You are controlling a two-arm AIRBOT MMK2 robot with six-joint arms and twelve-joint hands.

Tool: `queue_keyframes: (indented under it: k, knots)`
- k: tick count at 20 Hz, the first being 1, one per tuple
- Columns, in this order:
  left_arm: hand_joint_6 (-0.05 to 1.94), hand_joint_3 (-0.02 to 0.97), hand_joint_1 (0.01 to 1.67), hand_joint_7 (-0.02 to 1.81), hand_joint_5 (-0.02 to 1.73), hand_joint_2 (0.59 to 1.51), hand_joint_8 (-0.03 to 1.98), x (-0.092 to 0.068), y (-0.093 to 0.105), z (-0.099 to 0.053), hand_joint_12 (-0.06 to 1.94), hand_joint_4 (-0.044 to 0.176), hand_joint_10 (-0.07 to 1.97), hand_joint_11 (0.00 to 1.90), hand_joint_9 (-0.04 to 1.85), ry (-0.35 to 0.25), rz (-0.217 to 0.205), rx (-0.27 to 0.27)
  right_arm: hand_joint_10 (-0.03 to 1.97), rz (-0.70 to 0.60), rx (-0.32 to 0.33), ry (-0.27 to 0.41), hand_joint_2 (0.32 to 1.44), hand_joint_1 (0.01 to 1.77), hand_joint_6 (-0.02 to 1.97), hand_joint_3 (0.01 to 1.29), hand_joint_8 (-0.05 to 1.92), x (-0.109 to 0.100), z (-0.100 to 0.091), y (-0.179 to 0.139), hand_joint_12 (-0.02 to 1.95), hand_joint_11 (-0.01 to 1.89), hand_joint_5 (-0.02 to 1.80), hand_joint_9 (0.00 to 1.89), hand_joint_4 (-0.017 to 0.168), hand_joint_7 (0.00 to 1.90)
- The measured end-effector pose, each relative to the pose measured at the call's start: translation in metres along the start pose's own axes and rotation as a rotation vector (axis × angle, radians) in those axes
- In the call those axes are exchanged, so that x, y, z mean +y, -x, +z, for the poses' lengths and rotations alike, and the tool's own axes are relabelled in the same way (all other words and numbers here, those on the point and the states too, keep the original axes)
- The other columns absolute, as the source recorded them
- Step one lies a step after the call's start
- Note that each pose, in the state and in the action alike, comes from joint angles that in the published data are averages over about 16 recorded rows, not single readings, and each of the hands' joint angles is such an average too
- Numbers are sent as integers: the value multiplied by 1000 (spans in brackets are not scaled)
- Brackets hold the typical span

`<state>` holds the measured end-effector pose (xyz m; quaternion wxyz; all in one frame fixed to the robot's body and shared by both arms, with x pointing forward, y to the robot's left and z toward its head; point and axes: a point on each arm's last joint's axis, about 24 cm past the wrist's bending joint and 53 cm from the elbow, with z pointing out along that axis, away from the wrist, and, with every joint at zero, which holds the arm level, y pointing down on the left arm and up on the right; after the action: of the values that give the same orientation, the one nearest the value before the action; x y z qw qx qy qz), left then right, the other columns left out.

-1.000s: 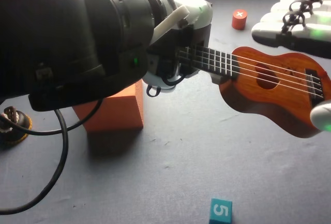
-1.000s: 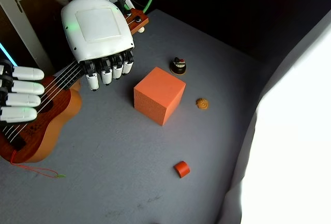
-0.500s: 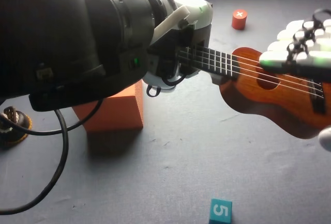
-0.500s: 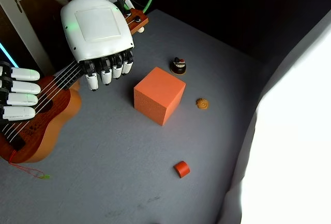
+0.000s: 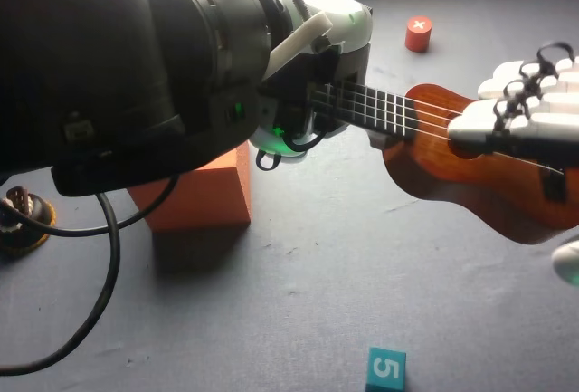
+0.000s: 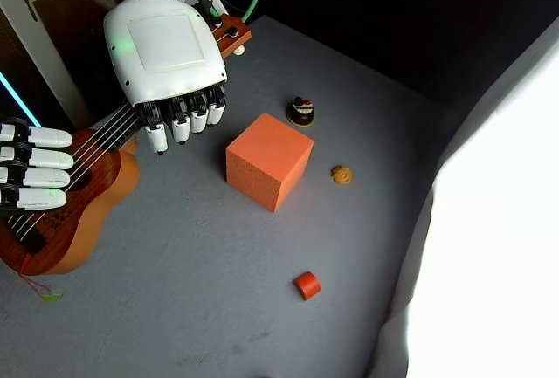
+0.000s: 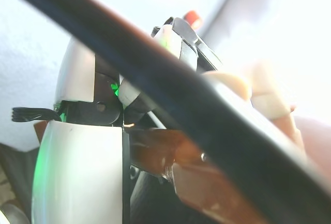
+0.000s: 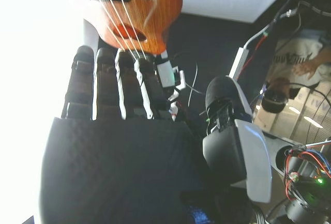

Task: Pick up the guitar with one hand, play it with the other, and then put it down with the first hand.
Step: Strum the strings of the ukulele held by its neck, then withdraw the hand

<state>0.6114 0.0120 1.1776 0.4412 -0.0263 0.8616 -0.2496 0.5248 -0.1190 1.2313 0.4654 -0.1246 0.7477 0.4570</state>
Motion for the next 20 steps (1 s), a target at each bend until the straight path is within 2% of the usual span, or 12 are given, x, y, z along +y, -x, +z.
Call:
queue_keyframes:
  k: [8, 14, 17, 20]
  knots:
    - [1888, -15, 1487, 1325, 1245, 1084, 1980, 0, 0, 0, 1930, 84, 1912, 1440, 1393, 0, 2, 0, 5, 8, 28, 38, 1301, 39, 17, 21, 14, 11, 0, -8, 3, 18, 42, 22, -3, 64]
    - [1889, -14, 1487, 1325, 1262, 1084, 1981, 0, 0, 0, 1931, 84, 1911, 1443, 1396, 0, 2, -1, 5, 1, 37, 108, 1301, 40, 16, 21, 15, 28, -2, -10, 2, 19, 38, 18, -3, 55]
    - [1889, -14, 1487, 1326, 1271, 1084, 1980, 0, 0, 0, 1931, 84, 1910, 1447, 1396, -1, 3, -1, 5, 0, 25, 155, 1301, 39, 16, 21, 15, 39, -5, -6, 2, 19, 40, 16, -3, 56]
    - [1889, -14, 1486, 1328, 1274, 1084, 1981, -1, 0, 0, 1931, 83, 1910, 1450, 1396, -1, 3, -1, 5, -8, -15, 195, 1301, 38, 16, 21, 15, 46, -8, 6, 2, 19, 44, 13, -2, 57]
